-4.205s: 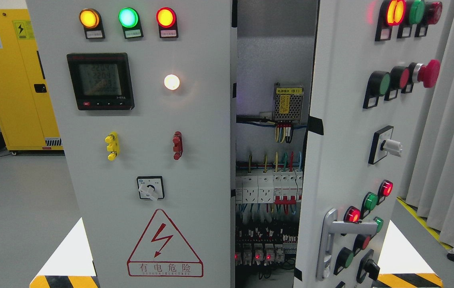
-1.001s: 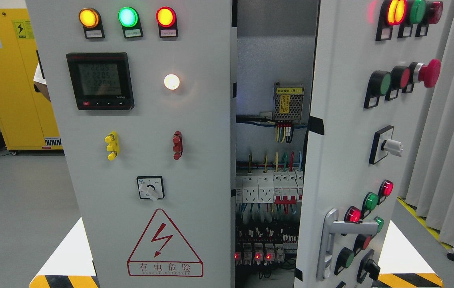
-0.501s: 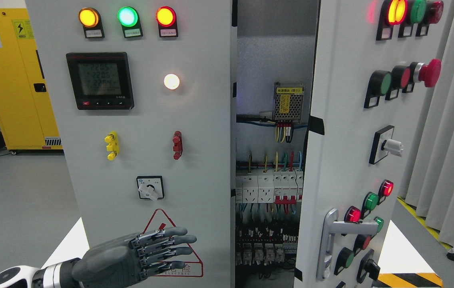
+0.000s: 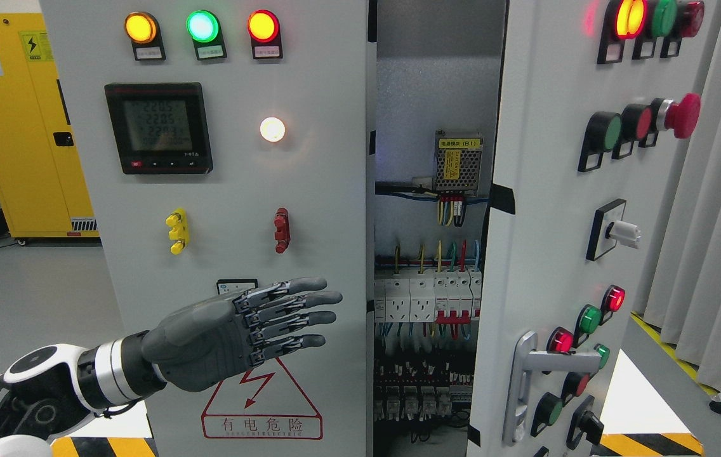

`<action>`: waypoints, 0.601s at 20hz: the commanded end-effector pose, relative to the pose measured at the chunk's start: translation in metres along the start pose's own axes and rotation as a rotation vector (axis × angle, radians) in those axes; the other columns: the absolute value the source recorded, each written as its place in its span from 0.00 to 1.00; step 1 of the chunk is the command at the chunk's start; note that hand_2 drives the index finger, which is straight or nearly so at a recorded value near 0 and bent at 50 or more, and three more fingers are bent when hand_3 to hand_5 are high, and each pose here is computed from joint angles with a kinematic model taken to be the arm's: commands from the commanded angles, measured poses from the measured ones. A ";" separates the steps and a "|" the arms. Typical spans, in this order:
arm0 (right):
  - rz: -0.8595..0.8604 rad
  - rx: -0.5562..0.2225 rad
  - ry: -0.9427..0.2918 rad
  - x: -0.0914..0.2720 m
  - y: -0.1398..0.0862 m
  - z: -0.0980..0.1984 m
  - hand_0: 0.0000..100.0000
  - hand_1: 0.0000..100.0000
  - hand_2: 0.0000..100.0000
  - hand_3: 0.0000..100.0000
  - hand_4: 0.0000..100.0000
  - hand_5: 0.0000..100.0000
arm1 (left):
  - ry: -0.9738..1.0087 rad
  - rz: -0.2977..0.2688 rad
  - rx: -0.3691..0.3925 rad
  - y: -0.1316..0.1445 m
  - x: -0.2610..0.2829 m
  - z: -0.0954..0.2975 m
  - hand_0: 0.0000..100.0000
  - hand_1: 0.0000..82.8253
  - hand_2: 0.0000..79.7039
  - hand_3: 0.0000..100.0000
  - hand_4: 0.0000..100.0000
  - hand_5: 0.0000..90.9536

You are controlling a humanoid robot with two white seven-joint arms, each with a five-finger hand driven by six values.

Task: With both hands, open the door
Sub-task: 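Reach the left hand into the gap behind the button-panel door edge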

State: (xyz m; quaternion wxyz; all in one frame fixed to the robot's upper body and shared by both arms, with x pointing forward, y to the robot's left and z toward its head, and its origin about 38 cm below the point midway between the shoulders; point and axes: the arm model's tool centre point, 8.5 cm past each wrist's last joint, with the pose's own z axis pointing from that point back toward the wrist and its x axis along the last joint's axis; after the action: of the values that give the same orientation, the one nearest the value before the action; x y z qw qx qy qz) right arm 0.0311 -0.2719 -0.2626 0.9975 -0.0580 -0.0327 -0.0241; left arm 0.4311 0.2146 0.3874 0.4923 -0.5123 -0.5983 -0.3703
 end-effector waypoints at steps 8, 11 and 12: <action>-0.002 -0.011 -0.025 0.016 -0.007 0.000 0.00 0.50 0.04 0.00 0.00 0.00 | 0.013 0.050 -0.176 -0.001 0.035 -0.109 0.12 0.67 0.00 0.00 0.00 0.00; -0.002 -0.011 -0.025 0.016 -0.007 0.000 0.00 0.50 0.04 0.00 0.00 0.00 | 0.058 0.108 -0.218 -0.010 0.025 -0.127 0.12 0.67 0.00 0.00 0.00 0.00; -0.002 -0.011 -0.025 0.016 -0.007 0.000 0.00 0.50 0.04 0.00 0.00 0.00 | 0.059 0.103 -0.223 -0.012 0.024 -0.132 0.12 0.67 0.00 0.00 0.00 0.00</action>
State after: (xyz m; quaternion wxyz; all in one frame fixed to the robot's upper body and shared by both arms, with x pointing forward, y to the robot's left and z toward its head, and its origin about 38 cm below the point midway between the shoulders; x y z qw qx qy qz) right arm 0.0311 -0.2719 -0.2625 0.9975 -0.0580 -0.0327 -0.0248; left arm 0.4439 0.1542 0.4444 0.4741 -0.5432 -0.5583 -0.4104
